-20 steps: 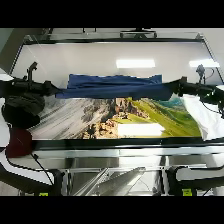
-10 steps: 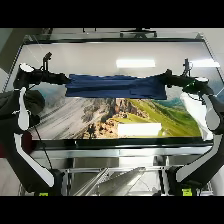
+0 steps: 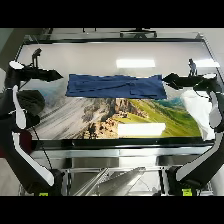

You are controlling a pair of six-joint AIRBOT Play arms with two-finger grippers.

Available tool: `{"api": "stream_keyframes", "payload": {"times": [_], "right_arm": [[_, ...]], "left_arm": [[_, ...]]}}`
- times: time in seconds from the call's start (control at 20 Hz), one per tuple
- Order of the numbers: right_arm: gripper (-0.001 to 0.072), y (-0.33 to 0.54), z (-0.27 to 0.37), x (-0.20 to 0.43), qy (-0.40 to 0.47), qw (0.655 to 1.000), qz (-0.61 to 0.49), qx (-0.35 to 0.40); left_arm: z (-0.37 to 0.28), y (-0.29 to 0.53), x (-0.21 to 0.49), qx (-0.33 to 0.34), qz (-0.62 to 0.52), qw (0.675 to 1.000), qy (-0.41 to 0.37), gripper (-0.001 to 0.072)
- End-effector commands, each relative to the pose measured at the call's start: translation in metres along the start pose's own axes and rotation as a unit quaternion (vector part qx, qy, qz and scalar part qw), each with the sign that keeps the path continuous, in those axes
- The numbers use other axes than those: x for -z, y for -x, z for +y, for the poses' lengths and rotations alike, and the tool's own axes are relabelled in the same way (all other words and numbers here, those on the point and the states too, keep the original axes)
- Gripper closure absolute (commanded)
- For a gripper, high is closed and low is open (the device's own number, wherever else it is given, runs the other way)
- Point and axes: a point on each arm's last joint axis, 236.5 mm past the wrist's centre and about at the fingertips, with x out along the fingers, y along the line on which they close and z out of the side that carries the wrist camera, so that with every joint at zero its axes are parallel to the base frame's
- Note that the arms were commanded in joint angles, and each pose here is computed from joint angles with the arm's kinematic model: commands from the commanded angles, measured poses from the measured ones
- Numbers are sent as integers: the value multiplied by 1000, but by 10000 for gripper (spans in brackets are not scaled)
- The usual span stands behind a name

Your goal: Fold the shirts.

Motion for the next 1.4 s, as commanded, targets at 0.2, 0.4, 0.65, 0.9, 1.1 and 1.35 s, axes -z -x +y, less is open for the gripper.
{"api": "stream_keyframes", "payload": {"times": [0.2,0.4,0.65,0.9,1.1,1.35], "right_arm": [[4,-27,-9,33,-38,997,64,-11],[6,-56,9,41,-40,996,73,-35],[697,-63,27,39,-22,996,80,-43],[698,-19,102,0,37,995,56,-69],[698,22,205,-21,88,987,18,-130],[697,18,298,1,111,971,27,-208]], "left_arm": [[-32,56,-17,-5,-28,1000,6,415],[-85,39,-19,20,-8,999,-38,691],[-156,-19,-12,52,15,994,-92,691],[-227,-124,30,86,61,988,-113,701],[-276,-204,57,89,44,988,-114,699],[-304,-242,77,89,34,990,-106,691]]}}
